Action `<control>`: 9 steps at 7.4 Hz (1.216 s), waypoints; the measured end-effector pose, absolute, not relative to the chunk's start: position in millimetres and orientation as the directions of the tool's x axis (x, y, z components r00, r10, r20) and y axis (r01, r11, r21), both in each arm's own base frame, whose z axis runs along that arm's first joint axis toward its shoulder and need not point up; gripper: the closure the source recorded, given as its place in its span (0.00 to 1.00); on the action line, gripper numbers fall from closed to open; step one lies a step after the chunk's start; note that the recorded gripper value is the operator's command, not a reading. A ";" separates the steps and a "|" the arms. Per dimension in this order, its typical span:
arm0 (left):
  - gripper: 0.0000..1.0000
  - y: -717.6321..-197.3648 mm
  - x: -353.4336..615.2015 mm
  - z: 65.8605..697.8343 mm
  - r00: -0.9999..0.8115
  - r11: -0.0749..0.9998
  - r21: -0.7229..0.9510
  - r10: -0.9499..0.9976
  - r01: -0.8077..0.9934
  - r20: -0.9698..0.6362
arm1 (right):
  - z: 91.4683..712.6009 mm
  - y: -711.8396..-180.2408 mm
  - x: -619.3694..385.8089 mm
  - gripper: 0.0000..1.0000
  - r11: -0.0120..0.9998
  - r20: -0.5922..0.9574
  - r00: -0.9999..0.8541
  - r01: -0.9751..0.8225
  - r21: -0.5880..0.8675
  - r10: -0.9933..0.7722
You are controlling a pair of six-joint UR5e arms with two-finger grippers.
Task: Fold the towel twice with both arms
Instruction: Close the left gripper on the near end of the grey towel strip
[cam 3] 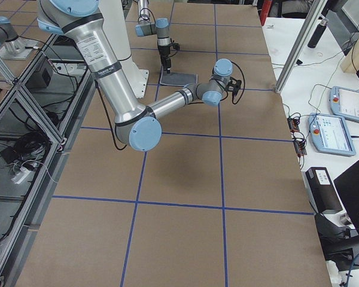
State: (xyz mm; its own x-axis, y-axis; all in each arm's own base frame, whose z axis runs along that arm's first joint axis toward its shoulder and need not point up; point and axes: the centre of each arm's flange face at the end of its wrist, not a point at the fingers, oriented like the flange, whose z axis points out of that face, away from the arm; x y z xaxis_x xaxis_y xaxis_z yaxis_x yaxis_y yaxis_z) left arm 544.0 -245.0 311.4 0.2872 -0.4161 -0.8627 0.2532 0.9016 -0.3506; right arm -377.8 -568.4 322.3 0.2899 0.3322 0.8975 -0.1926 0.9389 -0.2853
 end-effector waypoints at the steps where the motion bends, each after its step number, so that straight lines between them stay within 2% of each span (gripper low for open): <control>1: 0.21 -244.7 543.4 312.1 0.288 0.901 -0.351 -0.417 0.254 -0.862 | 322.3 -568.3 -377.8 0.01 0.939 0.898 0.290 -0.192 -0.285 0.332; 5: 0.22 -243.8 542.4 313.9 0.290 0.901 -0.351 -0.417 0.254 -0.861 | 322.2 -568.2 -377.8 0.01 0.939 0.897 0.290 -0.192 -0.287 0.333; 6: 0.29 -243.9 542.5 313.0 0.289 0.901 -0.351 -0.417 0.254 -0.862 | 322.2 -568.2 -377.8 0.01 0.939 0.897 0.289 -0.192 -0.287 0.334; 9: 0.31 -243.2 543.3 312.8 0.289 0.901 -0.352 -0.418 0.254 -0.861 | 324.0 -567.8 -377.5 0.01 0.938 0.896 0.291 -0.192 -0.289 0.335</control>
State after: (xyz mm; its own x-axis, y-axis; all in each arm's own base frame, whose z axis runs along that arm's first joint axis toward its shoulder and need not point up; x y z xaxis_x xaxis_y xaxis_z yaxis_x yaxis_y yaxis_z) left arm 543.3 -243.2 312.8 0.2890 -0.4175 -0.8615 0.2536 0.9011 -0.3517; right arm -377.5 -567.8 324.0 0.2910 0.3353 0.8960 -0.1915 0.9380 -0.2889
